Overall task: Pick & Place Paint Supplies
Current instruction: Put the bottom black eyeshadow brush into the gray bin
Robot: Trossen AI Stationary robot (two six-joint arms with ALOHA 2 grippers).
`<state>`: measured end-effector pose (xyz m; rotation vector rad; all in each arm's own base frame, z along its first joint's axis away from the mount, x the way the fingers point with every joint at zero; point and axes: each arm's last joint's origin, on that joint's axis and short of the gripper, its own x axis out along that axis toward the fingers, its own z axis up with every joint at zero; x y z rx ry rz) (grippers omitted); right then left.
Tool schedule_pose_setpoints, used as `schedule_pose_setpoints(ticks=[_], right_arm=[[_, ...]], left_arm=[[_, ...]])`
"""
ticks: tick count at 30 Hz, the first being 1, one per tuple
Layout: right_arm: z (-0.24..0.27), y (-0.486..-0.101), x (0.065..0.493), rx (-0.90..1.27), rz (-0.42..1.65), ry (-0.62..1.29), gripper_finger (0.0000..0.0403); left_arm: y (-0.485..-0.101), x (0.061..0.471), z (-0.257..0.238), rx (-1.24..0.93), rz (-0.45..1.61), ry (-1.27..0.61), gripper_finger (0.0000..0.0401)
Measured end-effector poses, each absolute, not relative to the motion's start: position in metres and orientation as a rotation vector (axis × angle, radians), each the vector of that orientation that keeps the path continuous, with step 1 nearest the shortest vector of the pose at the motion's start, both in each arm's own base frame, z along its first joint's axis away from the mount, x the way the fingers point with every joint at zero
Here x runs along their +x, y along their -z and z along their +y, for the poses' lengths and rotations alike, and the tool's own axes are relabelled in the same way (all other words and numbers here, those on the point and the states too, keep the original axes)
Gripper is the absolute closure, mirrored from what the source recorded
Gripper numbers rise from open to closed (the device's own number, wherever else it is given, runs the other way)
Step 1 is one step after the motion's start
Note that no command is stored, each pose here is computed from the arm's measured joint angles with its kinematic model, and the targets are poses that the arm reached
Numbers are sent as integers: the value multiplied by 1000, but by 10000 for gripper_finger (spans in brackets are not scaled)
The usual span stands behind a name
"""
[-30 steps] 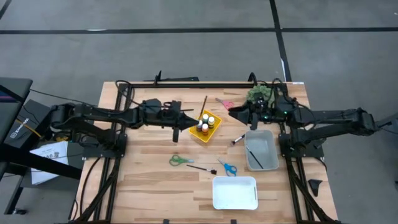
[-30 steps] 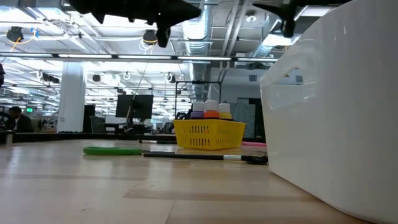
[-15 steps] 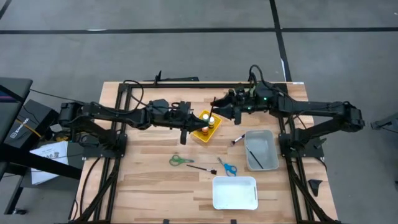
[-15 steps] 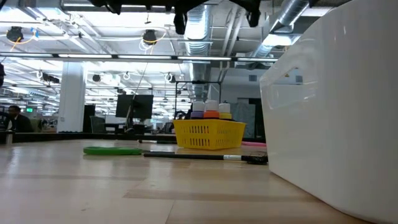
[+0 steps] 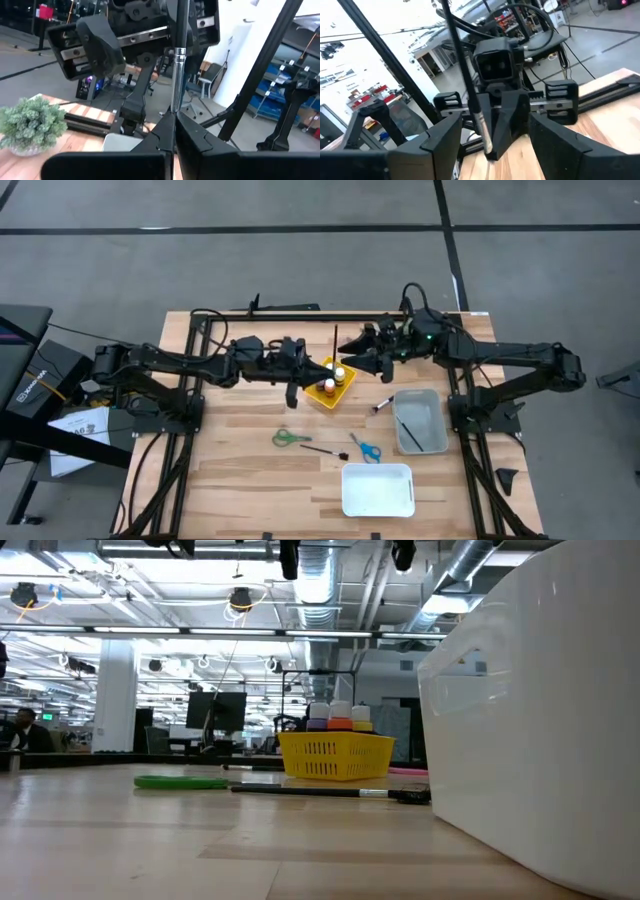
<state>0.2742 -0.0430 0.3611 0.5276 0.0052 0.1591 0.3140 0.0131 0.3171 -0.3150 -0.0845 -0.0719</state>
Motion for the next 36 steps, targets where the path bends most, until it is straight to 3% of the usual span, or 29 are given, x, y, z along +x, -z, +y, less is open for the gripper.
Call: schedule_pose_setpoints(ticks=[31,36], right_arm=[[-48,-380,305,495,-10,-239,181],[-47,-379,306,502,3,-241,201]], left_arm=[[-317,314,10,-348,-77,81,401],[-317,314,11,-346,-77,81,401]])
